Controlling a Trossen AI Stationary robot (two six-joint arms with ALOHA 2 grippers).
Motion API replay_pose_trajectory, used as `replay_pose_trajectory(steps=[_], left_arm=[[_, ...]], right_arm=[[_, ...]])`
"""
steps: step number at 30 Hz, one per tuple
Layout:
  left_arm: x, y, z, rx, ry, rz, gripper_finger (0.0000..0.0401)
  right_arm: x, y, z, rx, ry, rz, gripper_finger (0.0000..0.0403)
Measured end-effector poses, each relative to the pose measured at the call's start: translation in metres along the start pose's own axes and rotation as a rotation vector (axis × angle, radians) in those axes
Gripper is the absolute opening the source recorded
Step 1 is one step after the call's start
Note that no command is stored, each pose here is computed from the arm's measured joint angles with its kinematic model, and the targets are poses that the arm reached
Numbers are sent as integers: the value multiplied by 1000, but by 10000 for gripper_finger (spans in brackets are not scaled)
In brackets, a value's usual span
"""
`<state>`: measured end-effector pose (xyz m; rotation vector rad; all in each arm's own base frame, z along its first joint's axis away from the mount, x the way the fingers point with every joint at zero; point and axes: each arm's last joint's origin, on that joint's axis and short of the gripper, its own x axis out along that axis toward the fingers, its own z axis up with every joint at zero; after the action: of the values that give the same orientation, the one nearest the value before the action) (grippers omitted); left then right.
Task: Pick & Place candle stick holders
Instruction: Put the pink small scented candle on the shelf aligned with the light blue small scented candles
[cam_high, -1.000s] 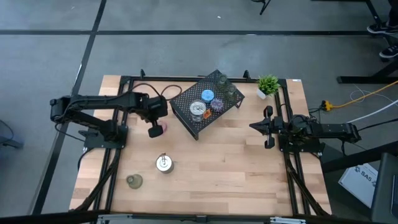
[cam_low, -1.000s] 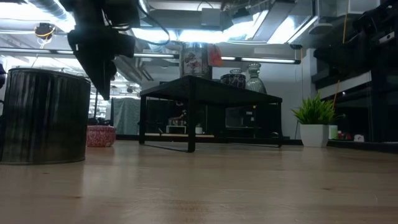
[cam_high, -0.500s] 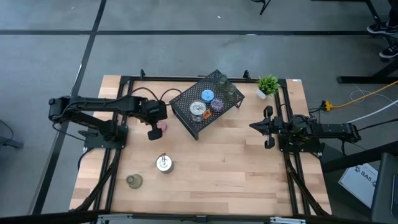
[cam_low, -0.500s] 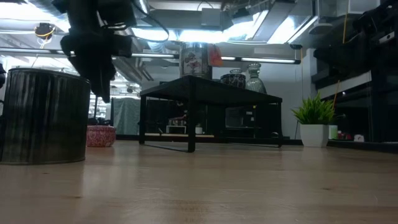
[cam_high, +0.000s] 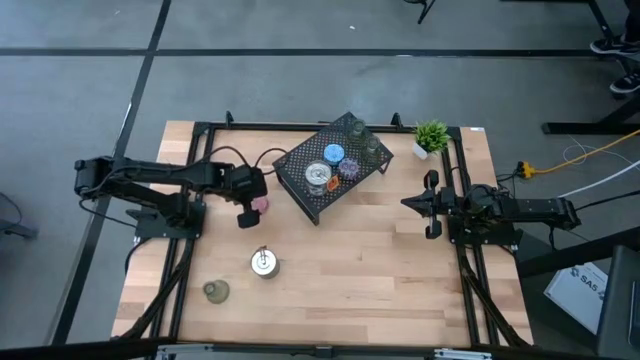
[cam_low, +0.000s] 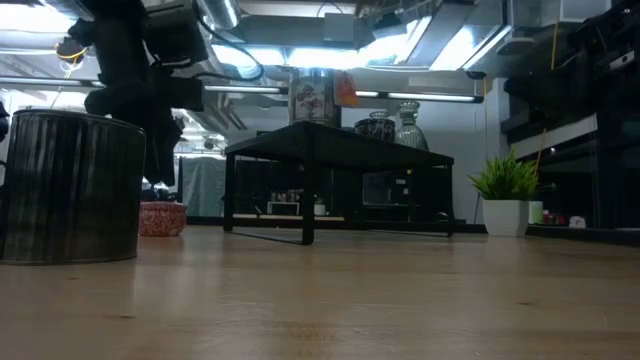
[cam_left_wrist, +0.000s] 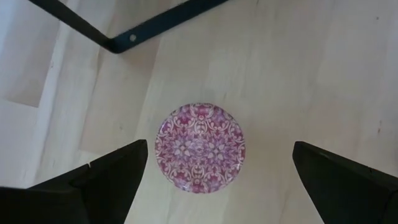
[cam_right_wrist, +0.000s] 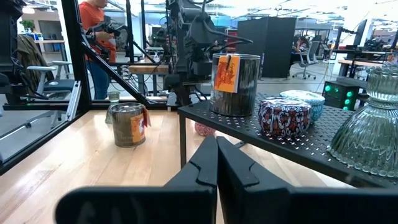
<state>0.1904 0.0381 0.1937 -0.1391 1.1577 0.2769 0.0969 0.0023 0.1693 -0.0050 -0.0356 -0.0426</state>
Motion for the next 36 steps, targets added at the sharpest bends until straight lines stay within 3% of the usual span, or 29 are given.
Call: replay_pose_trajectory(steps=[12, 36], left_arm=[[14, 6, -9, -30, -15, 7, 400], [46, 11, -2, -24, 54, 33, 400]], right_arm=[[0, 0, 0, 0, 0, 0, 0], [0, 0, 0, 0, 0, 0, 0]])
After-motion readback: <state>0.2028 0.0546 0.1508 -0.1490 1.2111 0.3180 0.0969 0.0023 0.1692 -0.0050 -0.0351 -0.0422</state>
